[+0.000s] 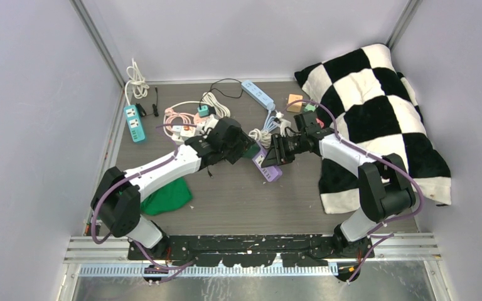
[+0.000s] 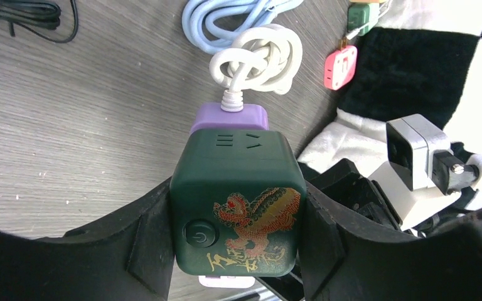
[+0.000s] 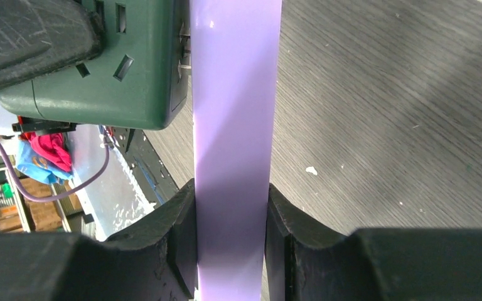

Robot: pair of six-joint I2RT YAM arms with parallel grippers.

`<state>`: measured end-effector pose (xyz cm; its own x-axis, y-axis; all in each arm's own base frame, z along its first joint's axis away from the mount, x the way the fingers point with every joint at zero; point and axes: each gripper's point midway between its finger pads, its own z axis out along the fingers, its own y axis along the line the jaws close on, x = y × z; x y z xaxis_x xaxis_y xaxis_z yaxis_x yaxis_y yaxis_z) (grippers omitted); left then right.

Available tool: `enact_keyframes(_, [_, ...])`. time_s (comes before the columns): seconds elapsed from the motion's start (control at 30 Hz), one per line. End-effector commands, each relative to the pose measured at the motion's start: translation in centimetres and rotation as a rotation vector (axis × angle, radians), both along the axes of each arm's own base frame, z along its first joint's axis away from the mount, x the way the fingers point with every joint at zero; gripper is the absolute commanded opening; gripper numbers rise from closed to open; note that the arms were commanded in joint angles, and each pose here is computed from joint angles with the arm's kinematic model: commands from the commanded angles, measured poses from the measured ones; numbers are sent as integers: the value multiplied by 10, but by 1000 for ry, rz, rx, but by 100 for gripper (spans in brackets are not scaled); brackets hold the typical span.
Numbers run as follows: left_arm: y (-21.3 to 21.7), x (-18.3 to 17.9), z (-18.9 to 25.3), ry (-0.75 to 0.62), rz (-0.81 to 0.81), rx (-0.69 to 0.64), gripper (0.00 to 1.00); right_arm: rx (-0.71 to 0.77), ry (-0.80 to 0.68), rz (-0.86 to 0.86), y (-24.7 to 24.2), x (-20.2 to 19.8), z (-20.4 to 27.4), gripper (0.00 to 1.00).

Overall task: Pull the plug off the socket
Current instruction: Remove the plug from the socket.

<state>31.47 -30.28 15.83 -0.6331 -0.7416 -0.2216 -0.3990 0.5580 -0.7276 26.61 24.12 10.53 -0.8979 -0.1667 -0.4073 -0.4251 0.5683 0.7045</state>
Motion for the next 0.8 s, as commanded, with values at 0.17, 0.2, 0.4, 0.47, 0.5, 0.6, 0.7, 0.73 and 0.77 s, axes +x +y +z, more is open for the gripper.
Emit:
enact_keyframes(0.17, [-7, 8, 18, -11, 41, 204, 0, -5, -142, 52, 2, 6, 20, 1])
enact_keyframes(0.2, [-7, 8, 17, -13, 40, 210, 0, -3, -146, 59, 2, 6, 20, 1])
enact_keyframes(0.4, [4, 1, 8, -14, 39, 198, 0, -9, -169, 97, 1, 3, 21, 1])
enact_keyframes(0.47, [6, -3, 8, -24, 46, 116, 0, -5, -164, 99, 2, 3, 22, 1])
enact_keyframes(0.5, [5, -4, 4, -26, 44, 70, 0, -2, -162, 98, 2, 3, 22, 1])
enact_keyframes(0.6, [6, -4, 4, -36, 81, -79, 0, 3, -151, 98, 4, 3, 22, 1])
enact_keyframes(0.7, [11, -6, 2, -34, 91, -78, 0, 6, -148, 101, 4, 2, 21, 1])
enact_keyframes(0.73, [12, -5, 3, -35, 92, -68, 0, 5, -147, 104, 5, 1, 20, 1])
enact_keyframes(0.77, [13, -5, 3, -30, 93, -49, 0, 4, -148, 108, 6, 0, 20, 1])
